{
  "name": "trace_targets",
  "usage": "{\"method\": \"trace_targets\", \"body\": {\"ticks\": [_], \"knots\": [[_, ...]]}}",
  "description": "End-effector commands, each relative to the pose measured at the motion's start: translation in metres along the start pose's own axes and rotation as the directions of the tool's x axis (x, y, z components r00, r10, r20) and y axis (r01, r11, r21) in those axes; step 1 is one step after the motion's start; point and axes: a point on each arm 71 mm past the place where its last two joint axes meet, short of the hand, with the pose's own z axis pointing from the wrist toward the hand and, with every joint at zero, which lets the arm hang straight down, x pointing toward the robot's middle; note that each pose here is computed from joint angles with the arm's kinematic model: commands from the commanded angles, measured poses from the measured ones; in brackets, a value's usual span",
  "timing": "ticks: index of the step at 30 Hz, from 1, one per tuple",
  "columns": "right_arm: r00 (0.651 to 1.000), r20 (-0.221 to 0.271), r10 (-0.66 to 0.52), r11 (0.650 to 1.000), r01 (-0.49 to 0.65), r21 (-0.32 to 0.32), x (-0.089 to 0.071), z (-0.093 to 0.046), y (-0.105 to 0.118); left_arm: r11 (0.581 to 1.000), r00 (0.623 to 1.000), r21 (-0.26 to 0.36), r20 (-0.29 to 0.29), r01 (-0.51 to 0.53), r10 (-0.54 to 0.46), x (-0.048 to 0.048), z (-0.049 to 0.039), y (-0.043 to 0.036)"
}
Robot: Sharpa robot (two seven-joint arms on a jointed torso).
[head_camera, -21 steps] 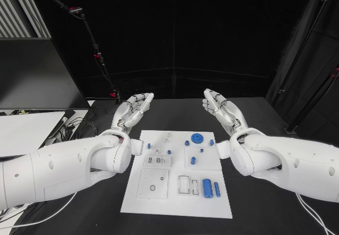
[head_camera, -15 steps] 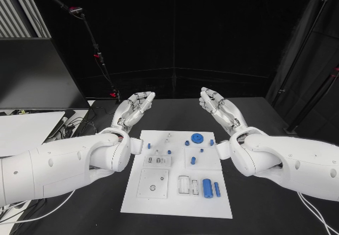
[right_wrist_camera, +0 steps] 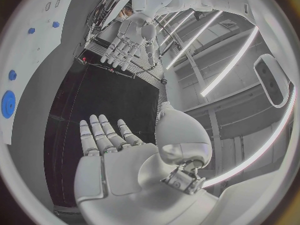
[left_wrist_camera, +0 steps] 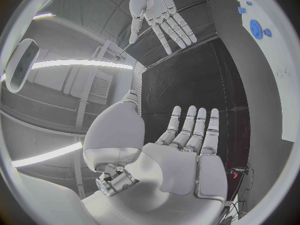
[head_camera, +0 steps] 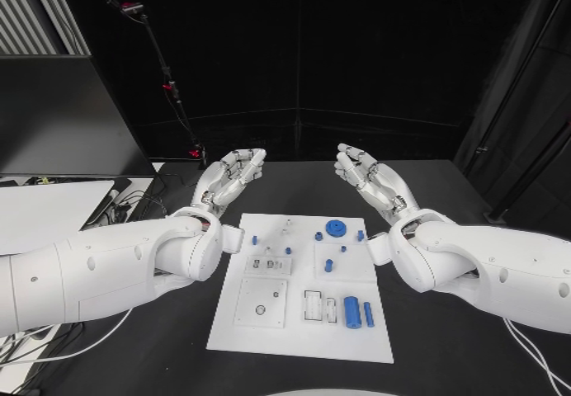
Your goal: Assemble the parts on the task board
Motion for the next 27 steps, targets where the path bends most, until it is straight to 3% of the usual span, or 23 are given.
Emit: {"method": "trace_targets", "body": {"ticks": [1,14,27], "knots": [[0.999,-0.033,0.002,1.000,-0.002,-0.003,0.0012,0.0010,0.0004,0.941,1.000,0.339,-0.028,0.017,-0.008,0.0015,-0.0034,-0.0250],[1.000,-0.030,0.001,1.000,-0.002,-0.029,-0.0043,0.0018,-0.0007,0.944,1.000,0.330,-0.025,0.012,-0.004,0.0023,-0.0023,-0.0243],[0.998,-0.057,0.012,1.000,-0.013,-0.015,-0.0063,0.0025,-0.0039,0.944,1.000,0.330,-0.021,0.009,-0.002,0.0016,-0.0019,-0.0265]]}}
